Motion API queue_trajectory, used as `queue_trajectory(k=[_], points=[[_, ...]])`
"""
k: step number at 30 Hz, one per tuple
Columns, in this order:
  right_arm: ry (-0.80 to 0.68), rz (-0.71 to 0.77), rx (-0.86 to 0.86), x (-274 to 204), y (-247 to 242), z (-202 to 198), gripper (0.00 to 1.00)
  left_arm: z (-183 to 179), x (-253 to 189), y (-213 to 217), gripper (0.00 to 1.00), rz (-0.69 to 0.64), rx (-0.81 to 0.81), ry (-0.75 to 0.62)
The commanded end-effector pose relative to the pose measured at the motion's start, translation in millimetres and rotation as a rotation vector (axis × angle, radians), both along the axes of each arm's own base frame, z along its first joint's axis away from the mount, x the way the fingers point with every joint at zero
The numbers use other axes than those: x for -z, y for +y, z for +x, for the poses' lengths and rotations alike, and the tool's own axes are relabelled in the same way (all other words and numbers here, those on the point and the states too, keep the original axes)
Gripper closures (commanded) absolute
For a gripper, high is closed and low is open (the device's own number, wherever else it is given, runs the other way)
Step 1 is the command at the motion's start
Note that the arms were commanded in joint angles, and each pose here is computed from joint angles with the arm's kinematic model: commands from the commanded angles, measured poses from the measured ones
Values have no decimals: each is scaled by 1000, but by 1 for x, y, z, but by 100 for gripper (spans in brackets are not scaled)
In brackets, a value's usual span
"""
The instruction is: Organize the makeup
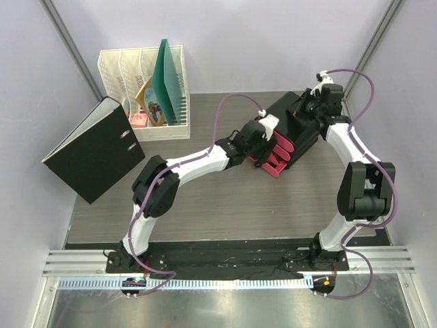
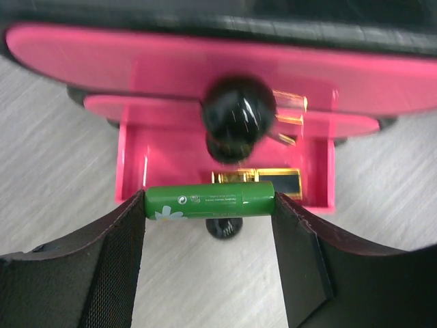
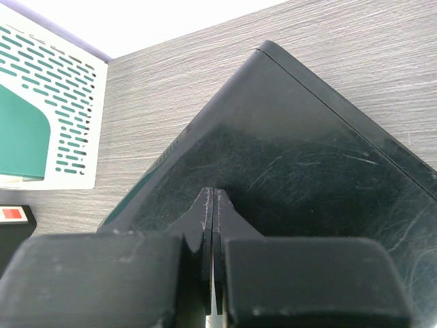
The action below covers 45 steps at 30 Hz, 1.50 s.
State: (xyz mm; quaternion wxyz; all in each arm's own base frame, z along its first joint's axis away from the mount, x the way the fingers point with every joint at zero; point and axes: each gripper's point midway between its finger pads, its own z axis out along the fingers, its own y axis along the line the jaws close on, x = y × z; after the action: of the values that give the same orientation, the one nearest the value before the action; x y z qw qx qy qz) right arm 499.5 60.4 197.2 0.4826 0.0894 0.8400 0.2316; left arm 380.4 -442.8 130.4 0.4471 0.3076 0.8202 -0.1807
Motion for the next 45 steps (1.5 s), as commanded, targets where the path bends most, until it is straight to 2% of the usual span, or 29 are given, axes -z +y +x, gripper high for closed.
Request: queue_trajectory(k=[1,4,5,7,8,10,11,13,14,19,21,22,23,26,28,32,37,45], points=[[554,-68,-16,141,-3,-92,99,26,-9,-14,93,-38,-28,-57],[551,-68,-13,140,-3,-91,99,30,1,-17,83,-28,-27,-38],[549,-69,-14,139,-3,-91,99,30,1,-18,70,-39,-34,-32],[551,-69,-14,140,-3,-91,99,29,8,-16,52,-35,-37,-17],[551,-68,-13,140,-3,-90,99,29,10,-16,40,-36,-41,-14],[555,-67,-12,141,-3,-91,99,30,9,-14,28,-33,-45,-17],[555,-66,-14,141,-3,-90,99,30,8,-13,16,-32,-44,-22],[556,-67,-15,142,-3,-91,99,31,-1,-13,8,-38,-43,-44],[556,-67,-15,142,-3,-91,99,33,-4,-12,0,-40,-47,-53],[559,-65,-16,143,-2,-91,99,36,-25,-13,0,-65,-44,-92],[556,-65,-16,142,-2,-90,99,35,-33,-11,5,-70,-42,-102],[554,-65,-16,142,-2,-90,99,34,-34,-9,11,-69,-41,-102],[556,-65,-16,142,-2,-90,99,32,-43,-6,44,-77,-40,-111],[560,-58,-18,143,-1,-91,99,21,-26,8,100,-38,-45,-82],[565,-60,-22,144,0,-93,99,14,-28,14,100,-42,-42,-78],[572,-60,-24,148,1,-94,99,0,2,28,100,-19,-50,-25],[566,-58,-24,148,1,-91,99,-6,32,25,100,-35,-60,48],[571,-63,-22,150,0,-92,99,6,45,-2,100,-194,-59,136]])
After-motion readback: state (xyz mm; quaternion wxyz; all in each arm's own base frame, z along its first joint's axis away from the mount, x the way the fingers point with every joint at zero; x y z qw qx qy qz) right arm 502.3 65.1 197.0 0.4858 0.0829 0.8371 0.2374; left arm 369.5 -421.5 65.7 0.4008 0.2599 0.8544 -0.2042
